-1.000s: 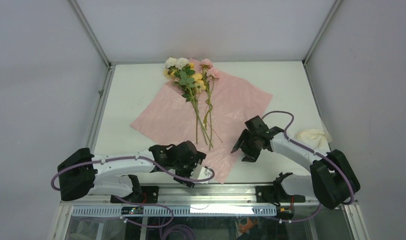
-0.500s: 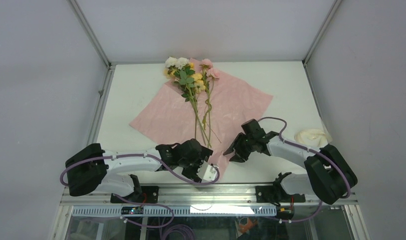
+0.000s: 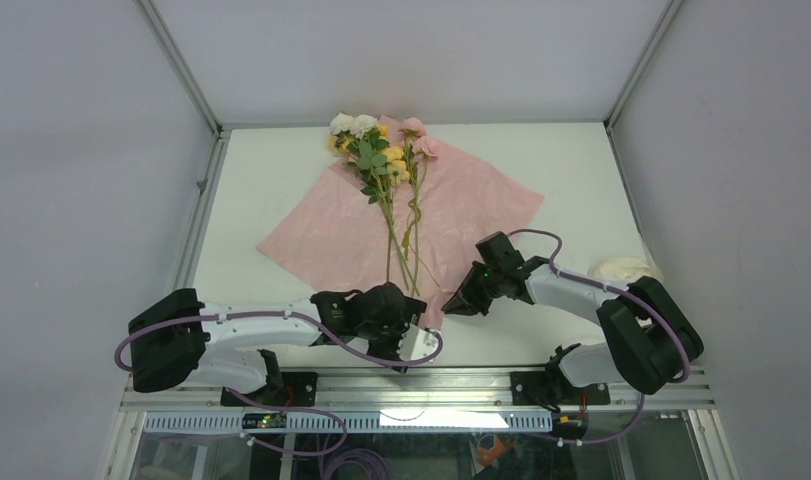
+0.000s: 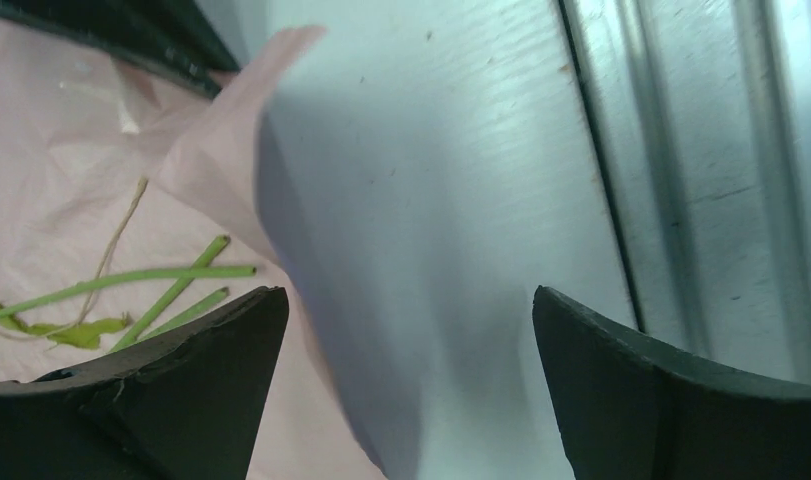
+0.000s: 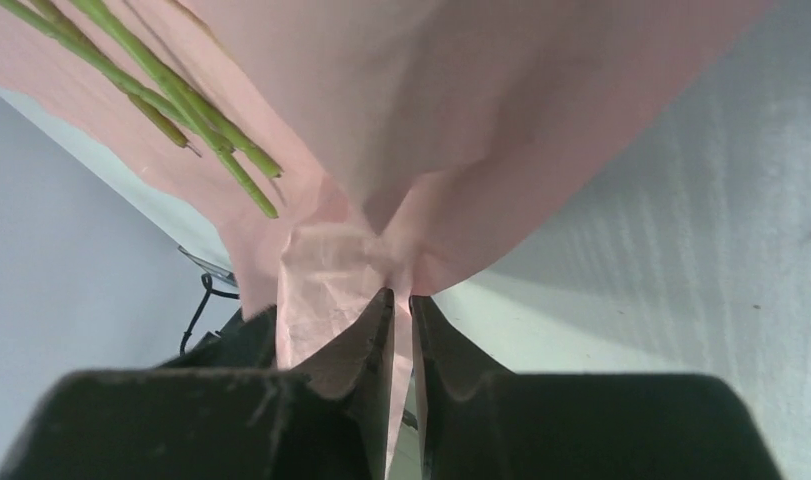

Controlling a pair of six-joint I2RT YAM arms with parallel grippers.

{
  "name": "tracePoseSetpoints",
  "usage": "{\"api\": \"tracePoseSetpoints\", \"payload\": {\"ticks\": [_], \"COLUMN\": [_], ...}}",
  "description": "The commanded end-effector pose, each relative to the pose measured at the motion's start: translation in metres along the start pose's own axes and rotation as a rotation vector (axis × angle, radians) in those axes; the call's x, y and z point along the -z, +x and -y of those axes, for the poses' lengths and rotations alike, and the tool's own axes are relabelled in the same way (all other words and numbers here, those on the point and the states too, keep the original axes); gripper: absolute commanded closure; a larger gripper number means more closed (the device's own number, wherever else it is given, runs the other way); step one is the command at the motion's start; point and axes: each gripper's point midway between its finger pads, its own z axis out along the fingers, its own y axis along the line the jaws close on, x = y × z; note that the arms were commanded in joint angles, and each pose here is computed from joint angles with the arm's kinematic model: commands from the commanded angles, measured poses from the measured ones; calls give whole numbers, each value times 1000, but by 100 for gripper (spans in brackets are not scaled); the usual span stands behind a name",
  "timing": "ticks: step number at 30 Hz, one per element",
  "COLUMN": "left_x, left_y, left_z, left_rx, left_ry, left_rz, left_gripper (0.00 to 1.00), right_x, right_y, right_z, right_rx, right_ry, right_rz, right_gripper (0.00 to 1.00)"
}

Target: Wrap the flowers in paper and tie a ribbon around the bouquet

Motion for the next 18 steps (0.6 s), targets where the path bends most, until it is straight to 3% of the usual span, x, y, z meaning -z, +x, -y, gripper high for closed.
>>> {"api": "tracePoseSetpoints", "payload": {"ticks": [1,3,5,7,10,13,18], "left_x": [8,4,6,10,13,17,32], "left_y": [-48,-44,-40,-39,-33,-28,-31], "left_z": [-6,-25,-38,-47,-55,-63,-54], "left_rx": [112,177,199,217,257,387,573], "left_ry": [-15,-114,-191,-248,-292,-297,-163], "left_rz": [130,95,85,88,68,80,109], "left_gripper": [1,6,31,67,99,100,100], "right_x": [5,6,9,14,29,56,127], "right_y": [-3,-2,-1,1,2,6,-15], "right_z": [-31,-30,-30,-30,-31,-38,-40], "right_rx": [54,55,60,88,170,290,443], "right_ry": [-79,-72,-72,-68,-38,-27,74], "right_rz": [-3,-3,-4,-12,-18,-69,-95], "right_gripper": [85,86,85,84,80,70,55]}}
